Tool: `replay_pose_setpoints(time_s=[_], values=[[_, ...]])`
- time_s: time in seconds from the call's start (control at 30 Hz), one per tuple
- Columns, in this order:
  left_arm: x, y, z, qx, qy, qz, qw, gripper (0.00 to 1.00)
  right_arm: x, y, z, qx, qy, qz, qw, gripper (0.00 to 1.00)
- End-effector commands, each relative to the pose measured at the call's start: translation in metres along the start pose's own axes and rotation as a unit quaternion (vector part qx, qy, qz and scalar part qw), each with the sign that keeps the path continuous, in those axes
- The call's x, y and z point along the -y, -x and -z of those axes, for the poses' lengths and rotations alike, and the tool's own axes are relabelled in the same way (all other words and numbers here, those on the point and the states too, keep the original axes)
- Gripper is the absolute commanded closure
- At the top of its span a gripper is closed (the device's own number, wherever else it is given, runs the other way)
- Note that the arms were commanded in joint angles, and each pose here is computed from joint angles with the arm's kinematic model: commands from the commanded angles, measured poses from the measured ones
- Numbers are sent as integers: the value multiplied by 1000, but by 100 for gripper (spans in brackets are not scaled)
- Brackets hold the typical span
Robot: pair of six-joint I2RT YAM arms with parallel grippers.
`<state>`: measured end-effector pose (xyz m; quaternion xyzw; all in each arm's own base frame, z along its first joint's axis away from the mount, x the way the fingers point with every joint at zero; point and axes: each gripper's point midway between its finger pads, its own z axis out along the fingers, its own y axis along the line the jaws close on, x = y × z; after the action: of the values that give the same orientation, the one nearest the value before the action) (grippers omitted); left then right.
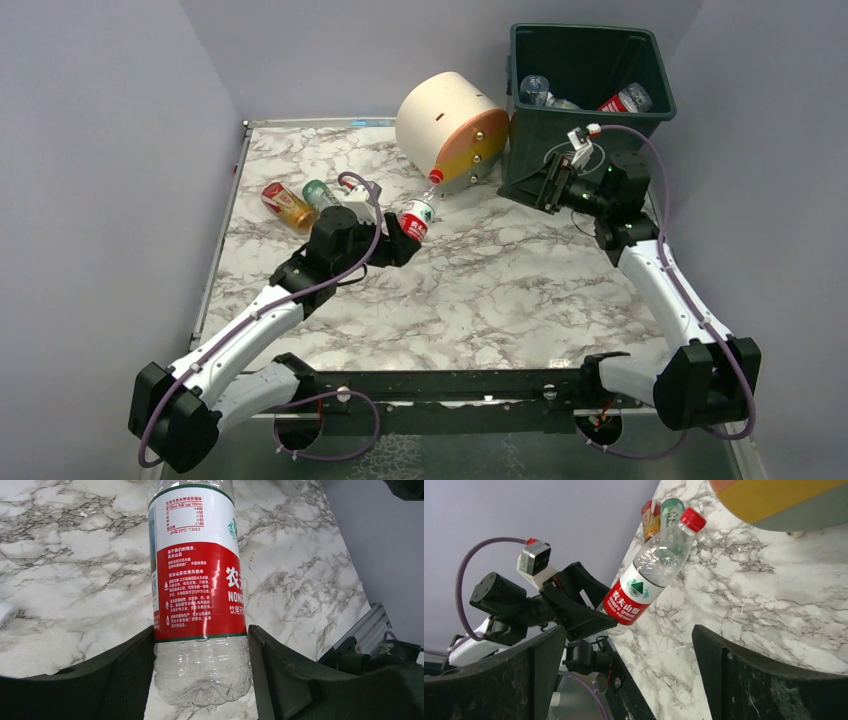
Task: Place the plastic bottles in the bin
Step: Pick up the plastic bottle at the center of the board, then place the plastic bottle in the trash bin.
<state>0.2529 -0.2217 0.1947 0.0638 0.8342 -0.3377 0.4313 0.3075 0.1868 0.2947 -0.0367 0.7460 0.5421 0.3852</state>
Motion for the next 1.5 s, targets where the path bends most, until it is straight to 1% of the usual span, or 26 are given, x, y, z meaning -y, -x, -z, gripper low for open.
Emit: replay_pose_setpoints(time_s=[0.0, 0.17, 0.4, 0.63, 0.83, 1.07, 1.23, 1.3, 1.47], values=[[32, 18, -1, 12, -61, 0, 998, 40, 3, -15, -15, -18, 13, -3, 1000, 0], [49, 17, 0, 6, -99, 9, 995, 40, 6, -26, -30, -31, 18, -8, 999, 0], [69, 20, 10, 7, -136, 11, 991, 40, 15, -33, -39, -34, 10, -19, 999, 0], [90, 10, 15, -1, -199, 22, 980, 39, 21, -41, -47, -40, 6, -37, 998, 0], [105, 7, 20, 1, -238, 23, 971, 39, 21, -42, -49, -39, 5, -47, 998, 0], [110, -3, 18, -7, -253, 25, 967, 39, 10, -44, -52, -39, 38, -63, 997, 0], [112, -7, 16, -6, -257, 25, 966, 39, 5, -49, -56, -46, 46, -66, 996, 0], [112, -9, 14, -8, -257, 23, 966, 39, 4, -50, -56, -47, 46, -66, 996, 4], [109, -12, 10, -9, -247, 19, 969, 39, 1, -50, -55, -47, 50, -62, 996, 18]])
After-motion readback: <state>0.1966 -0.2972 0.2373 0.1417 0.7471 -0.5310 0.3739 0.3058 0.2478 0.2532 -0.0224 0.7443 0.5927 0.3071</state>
